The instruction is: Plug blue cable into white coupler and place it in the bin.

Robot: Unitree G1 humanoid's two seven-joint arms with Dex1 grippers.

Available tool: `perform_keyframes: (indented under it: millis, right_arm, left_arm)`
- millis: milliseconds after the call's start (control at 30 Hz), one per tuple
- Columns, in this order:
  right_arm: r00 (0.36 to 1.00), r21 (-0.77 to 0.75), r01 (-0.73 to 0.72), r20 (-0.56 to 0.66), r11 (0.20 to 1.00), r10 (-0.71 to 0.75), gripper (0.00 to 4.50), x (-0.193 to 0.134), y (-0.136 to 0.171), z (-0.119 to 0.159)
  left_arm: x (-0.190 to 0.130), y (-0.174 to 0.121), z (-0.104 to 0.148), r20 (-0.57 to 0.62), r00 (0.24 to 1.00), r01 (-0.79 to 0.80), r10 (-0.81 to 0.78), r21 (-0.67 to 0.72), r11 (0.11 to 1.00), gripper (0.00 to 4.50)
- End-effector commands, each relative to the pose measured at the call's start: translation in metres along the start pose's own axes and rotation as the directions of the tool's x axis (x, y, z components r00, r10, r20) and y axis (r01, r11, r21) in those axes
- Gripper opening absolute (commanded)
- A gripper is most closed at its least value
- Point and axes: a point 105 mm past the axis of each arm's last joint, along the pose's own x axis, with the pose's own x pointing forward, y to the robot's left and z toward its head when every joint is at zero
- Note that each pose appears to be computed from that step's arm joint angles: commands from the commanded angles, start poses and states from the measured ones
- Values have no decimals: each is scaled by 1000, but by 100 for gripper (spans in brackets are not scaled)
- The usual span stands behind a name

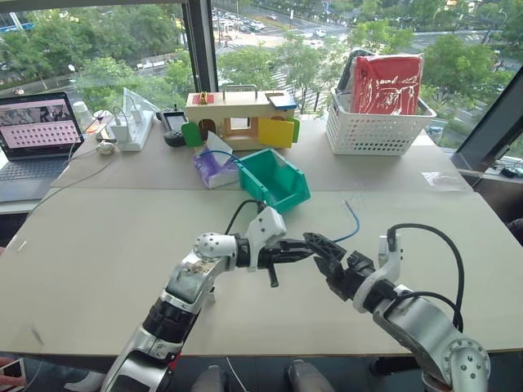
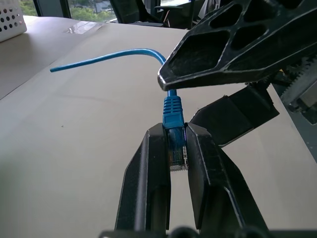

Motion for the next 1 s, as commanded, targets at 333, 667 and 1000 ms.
perform_keyframes:
  millis: [333,667,1000]
  right_arm:
    - [997,0,-75,32,997,75,381,-1,14,2]
    - [996,11,-91,23,996,90,57,-1,17,-1]
    - [991,10,-98,97,995,96,0,0,17,16]
  left_arm:
    - [0,-8,9,17,1000,26,-26,22,999,8]
    - [2,-8,9,20,999,40,-40,9,999,8]
    - [-16,12,27,75,997,-25,26,-15,1000,313]
